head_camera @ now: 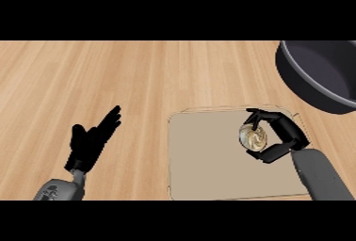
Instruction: Pick the cupcake from the tray and place it in the pot
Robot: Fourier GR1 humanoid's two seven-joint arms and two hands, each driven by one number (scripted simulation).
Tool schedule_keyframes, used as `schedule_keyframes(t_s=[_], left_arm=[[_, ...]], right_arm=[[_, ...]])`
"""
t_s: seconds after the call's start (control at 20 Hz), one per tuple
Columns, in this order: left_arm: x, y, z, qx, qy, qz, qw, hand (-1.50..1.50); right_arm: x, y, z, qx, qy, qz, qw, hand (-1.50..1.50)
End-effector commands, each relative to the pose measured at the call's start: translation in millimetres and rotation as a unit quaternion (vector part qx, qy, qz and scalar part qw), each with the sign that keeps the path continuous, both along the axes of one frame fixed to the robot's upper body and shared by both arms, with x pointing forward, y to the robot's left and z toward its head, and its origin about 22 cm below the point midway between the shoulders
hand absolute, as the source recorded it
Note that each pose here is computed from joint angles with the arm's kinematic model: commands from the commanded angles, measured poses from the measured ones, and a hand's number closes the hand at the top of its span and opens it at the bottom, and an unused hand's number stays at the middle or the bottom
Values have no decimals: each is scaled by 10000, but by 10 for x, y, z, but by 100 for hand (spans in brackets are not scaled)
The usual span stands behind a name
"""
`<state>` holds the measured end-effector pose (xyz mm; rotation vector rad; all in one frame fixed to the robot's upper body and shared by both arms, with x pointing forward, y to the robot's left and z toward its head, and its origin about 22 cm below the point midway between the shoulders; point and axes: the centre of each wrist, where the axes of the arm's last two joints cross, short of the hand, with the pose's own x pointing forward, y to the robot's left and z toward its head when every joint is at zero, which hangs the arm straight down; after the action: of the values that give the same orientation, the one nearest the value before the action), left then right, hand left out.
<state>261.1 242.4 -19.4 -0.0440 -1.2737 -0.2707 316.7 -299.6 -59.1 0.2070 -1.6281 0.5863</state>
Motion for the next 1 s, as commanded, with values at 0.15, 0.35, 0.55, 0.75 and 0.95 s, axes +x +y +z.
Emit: schedule_keyframes(t_s=[0.15, 0.35, 0.55, 0.75, 0.95], left_arm=[[-66, 136, -24, -13, -25, 453, 9990, 0], [-200, 151, -85, 5, 34, 172, 9998, 0], [-258, 160, -121, -60, 17, -5, 10000, 0], [103, 73, 7, -24, 10, -38, 10000, 0], [-63, 67, 10, 66, -35, -35, 10000, 0]], right_arm=[[-698, -1541, 129, -15, -422, -3747, 9262, 150], [-1114, -2068, 260, -199, -642, -5041, 8610, 150], [-1306, -2277, 340, -644, -620, -5489, 8311, 150], [-1235, -2202, 493, -1407, -932, -5490, 8186, 150], [-1016, -2245, 987, -1784, -1241, -5533, 8042, 150]])
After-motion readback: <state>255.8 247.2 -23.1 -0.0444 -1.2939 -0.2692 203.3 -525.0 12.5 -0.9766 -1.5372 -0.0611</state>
